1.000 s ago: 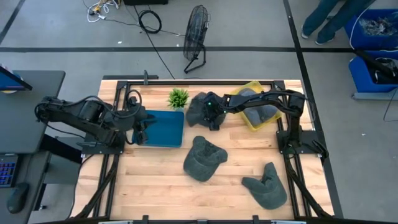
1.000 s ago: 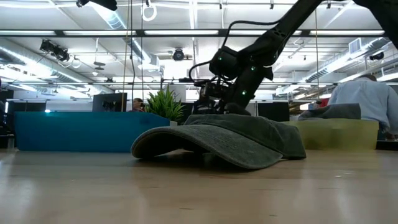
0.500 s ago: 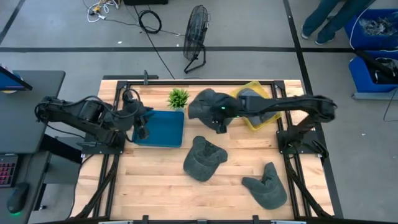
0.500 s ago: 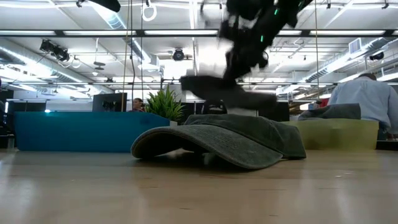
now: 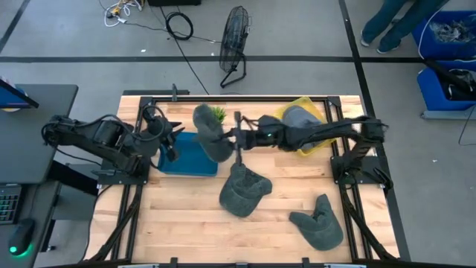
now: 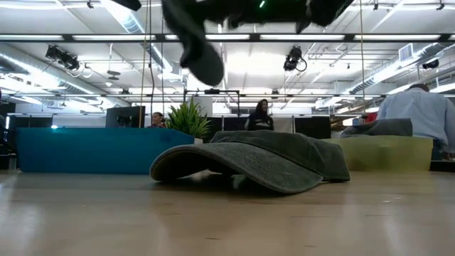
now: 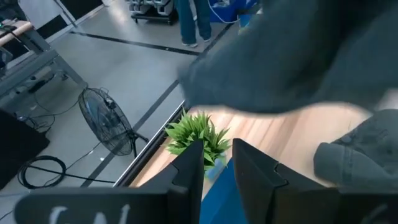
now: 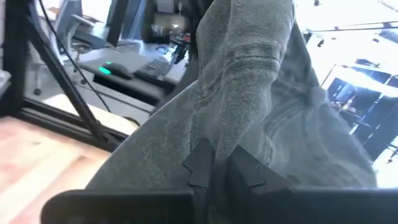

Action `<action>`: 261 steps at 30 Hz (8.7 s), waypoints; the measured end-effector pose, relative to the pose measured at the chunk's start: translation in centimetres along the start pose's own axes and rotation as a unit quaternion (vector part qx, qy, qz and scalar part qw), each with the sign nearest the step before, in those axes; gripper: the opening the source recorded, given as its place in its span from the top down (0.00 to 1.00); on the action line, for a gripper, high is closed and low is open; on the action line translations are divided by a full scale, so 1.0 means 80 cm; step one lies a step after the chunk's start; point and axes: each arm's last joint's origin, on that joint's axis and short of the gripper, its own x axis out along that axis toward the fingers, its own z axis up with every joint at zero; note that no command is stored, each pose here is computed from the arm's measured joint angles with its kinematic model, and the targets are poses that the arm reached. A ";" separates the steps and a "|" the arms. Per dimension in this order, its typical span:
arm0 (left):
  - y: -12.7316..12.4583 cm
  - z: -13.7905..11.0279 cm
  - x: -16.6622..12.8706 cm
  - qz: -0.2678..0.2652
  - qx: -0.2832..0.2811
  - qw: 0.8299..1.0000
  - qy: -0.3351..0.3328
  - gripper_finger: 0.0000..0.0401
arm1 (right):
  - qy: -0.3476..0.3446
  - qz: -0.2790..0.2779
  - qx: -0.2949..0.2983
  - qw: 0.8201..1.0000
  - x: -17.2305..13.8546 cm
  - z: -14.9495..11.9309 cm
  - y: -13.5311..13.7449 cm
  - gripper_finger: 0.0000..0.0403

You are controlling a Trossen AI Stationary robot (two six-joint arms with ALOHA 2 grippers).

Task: Pick & Place hat
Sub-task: Put the top black cap into the blue bin, then put the left cap into the blue bin, then put the black cap into the blue bin

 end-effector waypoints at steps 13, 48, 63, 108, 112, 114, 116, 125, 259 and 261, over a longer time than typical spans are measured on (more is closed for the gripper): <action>-0.002 0.006 -0.004 0.024 0.030 0.999 -0.030 0.78 | 0.085 0.040 -0.057 0.994 0.113 -0.116 0.034 0.94; 0.004 -0.010 -0.004 0.039 0.011 0.999 0.012 0.78 | 0.299 0.141 -0.158 0.930 0.122 -0.146 0.081 0.72; 0.004 -0.010 -0.004 0.039 0.010 0.999 0.012 0.78 | 0.344 0.110 -0.045 0.932 0.121 -0.145 0.080 0.81; 0.003 -0.011 -0.004 0.031 0.000 0.999 0.017 0.78 | 0.372 0.175 0.045 0.910 0.019 0.038 0.057 0.64; 0.003 -0.011 -0.004 0.031 -0.001 0.999 0.017 0.78 | 0.428 0.146 0.167 0.876 -0.002 0.054 0.074 0.66; 0.003 -0.011 -0.004 0.031 -0.001 0.999 0.017 0.78 | 0.461 0.145 0.214 0.849 -0.008 0.052 0.090 0.67; 0.003 -0.011 -0.004 0.031 -0.006 0.999 0.017 0.78 | 0.474 0.145 0.243 0.834 -0.008 0.047 0.111 0.68; 0.003 -0.011 -0.004 0.031 -0.024 0.999 0.016 0.78 | 0.568 0.091 0.308 0.758 -0.018 -0.010 0.167 0.67; 0.000 -0.013 -0.003 -0.009 -0.007 0.999 0.041 0.78 | 0.345 0.188 -0.461 0.795 0.022 -0.038 0.113 0.69; 0.000 -0.013 -0.003 -0.009 -0.007 0.999 0.041 0.78 | 0.358 0.189 -0.460 0.790 0.006 -0.017 0.118 0.70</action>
